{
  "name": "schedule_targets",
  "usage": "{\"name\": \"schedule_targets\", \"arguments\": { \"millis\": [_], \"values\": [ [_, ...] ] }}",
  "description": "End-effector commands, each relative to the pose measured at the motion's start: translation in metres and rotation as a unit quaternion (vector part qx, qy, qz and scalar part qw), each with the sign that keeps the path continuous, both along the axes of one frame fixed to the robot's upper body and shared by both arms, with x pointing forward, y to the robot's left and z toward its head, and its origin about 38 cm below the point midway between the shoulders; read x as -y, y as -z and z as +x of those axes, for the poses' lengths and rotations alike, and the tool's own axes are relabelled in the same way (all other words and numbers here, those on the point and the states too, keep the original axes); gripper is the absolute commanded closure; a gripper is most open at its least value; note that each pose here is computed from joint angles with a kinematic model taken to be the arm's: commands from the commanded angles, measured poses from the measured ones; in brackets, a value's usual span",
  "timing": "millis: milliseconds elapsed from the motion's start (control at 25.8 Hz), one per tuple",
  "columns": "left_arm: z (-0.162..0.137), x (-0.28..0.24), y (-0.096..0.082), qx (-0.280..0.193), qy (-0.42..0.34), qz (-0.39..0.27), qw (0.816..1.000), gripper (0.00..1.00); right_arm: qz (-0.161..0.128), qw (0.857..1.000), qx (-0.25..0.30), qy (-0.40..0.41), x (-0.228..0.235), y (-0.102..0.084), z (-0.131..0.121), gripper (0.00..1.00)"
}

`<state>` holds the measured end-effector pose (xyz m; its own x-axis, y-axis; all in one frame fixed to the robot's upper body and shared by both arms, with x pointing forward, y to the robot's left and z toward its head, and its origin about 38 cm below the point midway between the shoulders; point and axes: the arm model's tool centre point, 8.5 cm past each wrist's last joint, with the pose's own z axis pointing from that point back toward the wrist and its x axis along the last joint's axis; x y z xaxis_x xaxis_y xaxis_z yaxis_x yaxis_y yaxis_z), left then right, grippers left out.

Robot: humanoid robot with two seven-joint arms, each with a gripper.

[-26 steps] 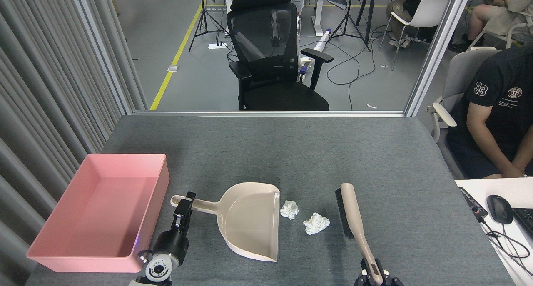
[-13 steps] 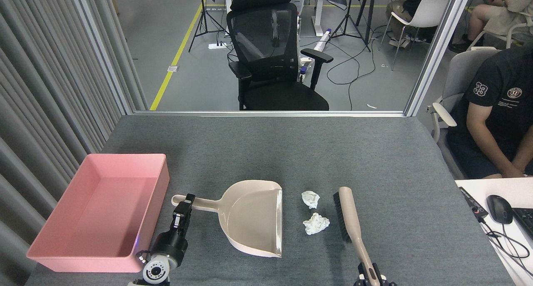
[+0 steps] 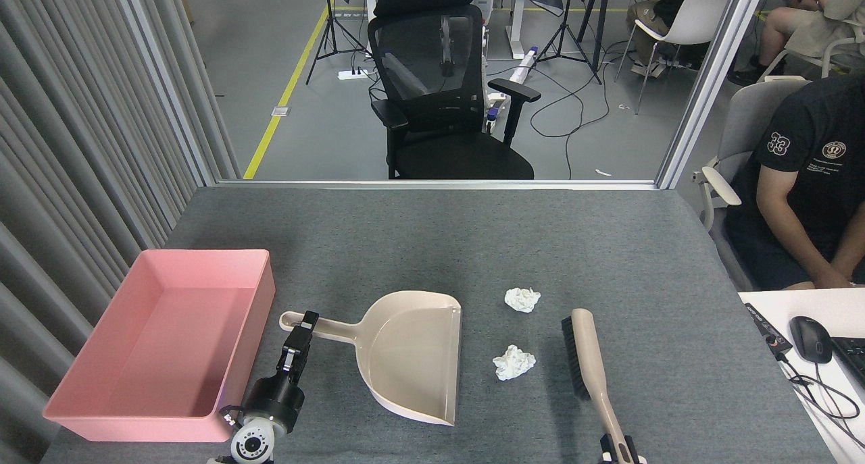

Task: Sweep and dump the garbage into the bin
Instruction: 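Lift the brush with the right gripper and sweep paper toward the dustpan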

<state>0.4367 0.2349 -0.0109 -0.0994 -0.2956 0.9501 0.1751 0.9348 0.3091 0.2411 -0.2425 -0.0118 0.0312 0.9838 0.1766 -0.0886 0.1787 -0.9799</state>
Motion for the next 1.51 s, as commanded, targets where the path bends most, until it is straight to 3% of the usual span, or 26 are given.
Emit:
{"name": "schedule_targets", "arguments": {
  "millis": [0,155,310,658,891,1085,1317,1472],
  "values": [
    [-0.001,-0.007,-0.003,0.014,-0.006,0.015,1.000,0.83,0.002,1.000,0.007,0.019,0.024,-0.005,0.003,0.93],
    [-0.002,-0.021,-0.006,0.020,-0.026,0.042,0.999,0.83,-0.042,0.999,0.024,0.003,0.055,-0.019,0.036,0.93],
    [-0.003,-0.030,-0.012,0.029,-0.038,0.071,0.996,0.83,-0.063,0.998,0.010,-0.020,0.075,-0.010,0.068,0.93],
    [-0.023,-0.018,0.003,0.014,-0.025,0.100,0.995,0.83,-0.062,0.991,0.001,-0.118,0.028,-0.002,0.092,0.93],
    [-0.021,-0.021,-0.004,0.022,-0.029,0.106,0.994,0.83,-0.042,0.985,-0.017,-0.168,-0.013,0.016,0.081,0.93],
    [-0.021,-0.020,-0.004,0.023,-0.025,0.115,0.993,0.82,0.005,0.982,-0.033,-0.184,-0.054,0.031,0.053,0.92],
    [-0.020,-0.023,-0.014,0.036,-0.025,0.133,0.990,0.82,0.061,0.973,0.000,-0.225,-0.120,0.015,0.045,0.91],
    [-0.019,-0.023,-0.014,0.035,-0.025,0.133,0.990,0.82,0.080,0.971,0.052,-0.218,-0.124,-0.020,0.045,0.91]
  ]
}}
